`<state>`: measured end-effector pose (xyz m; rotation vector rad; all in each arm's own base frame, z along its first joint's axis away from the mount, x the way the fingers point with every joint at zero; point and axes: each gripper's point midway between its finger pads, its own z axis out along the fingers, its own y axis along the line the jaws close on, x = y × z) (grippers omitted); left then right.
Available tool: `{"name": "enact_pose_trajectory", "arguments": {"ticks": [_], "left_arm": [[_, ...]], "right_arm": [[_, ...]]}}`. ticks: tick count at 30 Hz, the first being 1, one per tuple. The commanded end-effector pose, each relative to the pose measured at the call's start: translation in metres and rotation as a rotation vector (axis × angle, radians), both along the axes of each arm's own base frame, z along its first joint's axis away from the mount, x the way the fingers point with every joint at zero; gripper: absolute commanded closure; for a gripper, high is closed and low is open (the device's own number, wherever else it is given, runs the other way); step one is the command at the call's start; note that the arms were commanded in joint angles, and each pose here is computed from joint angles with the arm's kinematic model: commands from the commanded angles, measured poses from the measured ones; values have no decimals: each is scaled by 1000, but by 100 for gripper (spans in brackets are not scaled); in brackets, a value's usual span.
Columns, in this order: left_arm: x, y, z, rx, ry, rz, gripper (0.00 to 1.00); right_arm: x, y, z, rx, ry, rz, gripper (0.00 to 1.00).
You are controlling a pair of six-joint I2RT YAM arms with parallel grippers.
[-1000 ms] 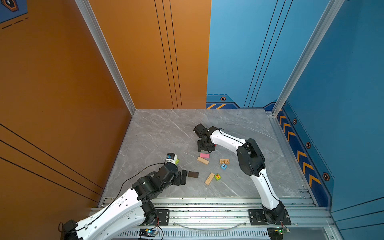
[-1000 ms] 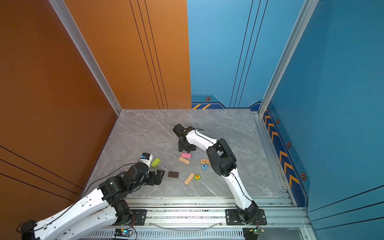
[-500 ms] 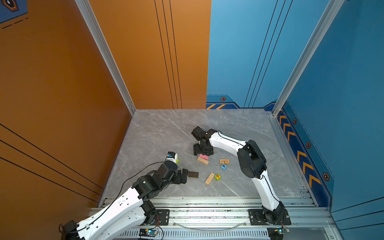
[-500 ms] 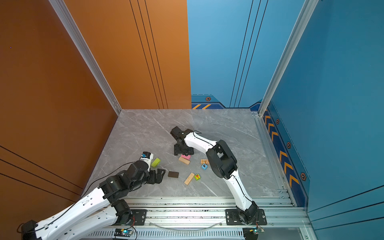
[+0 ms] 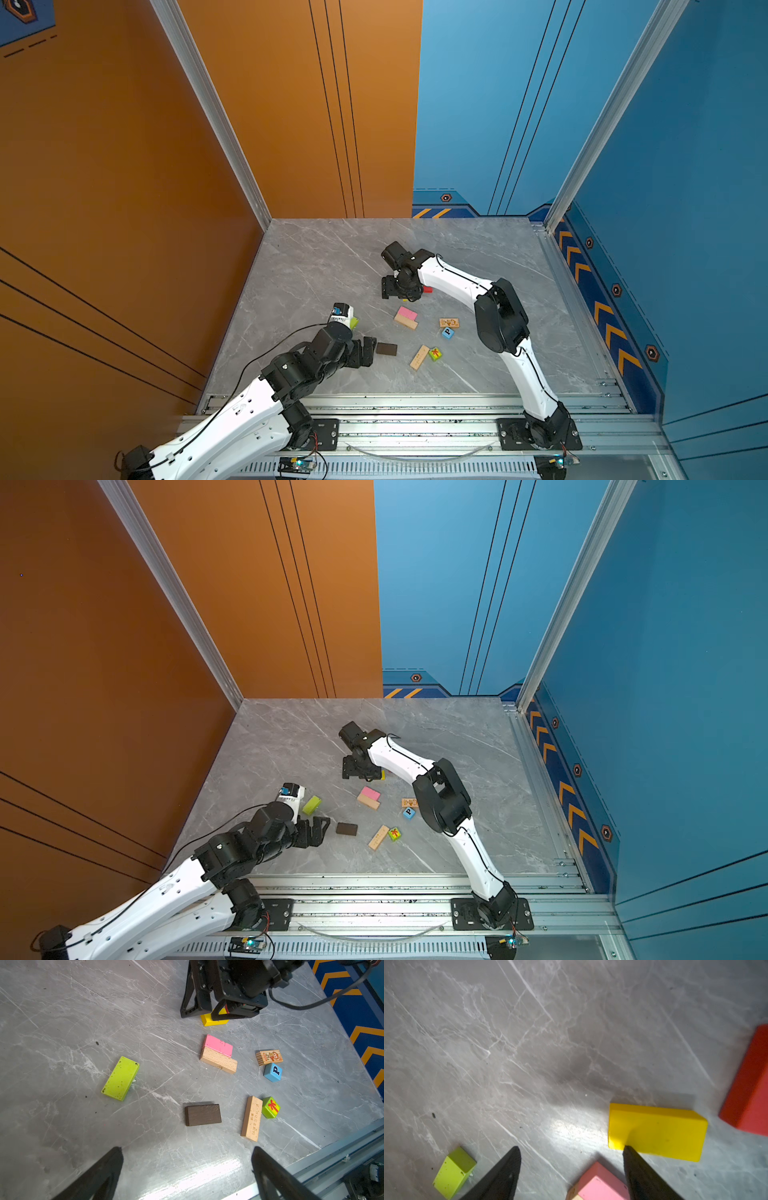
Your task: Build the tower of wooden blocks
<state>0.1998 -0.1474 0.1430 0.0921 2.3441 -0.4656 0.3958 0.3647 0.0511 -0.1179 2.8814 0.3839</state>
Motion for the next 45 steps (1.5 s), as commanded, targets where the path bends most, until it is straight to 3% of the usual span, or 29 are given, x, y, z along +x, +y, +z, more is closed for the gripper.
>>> {"name": "enact_pose_trajectory", "arguments": {"ticks": [1, 17, 24, 32, 45], "left_arm": [[3, 3, 5, 4, -9, 12, 2], [3, 5, 11, 4, -24, 17, 2], [5, 0, 12, -15, -30, 2, 2], [23, -18, 29, 2, -56, -43, 2], [-9, 8, 9, -69, -32, 53, 2]], "right_arm": [[2, 1, -6, 6, 29, -1, 21], [-21, 1, 43, -3, -59, 82, 21], [-28, -6, 36, -28, -44, 87, 19], [-20, 13, 67, 51, -86, 117, 18], [-37, -11, 23, -21, -21, 125, 18]]}}
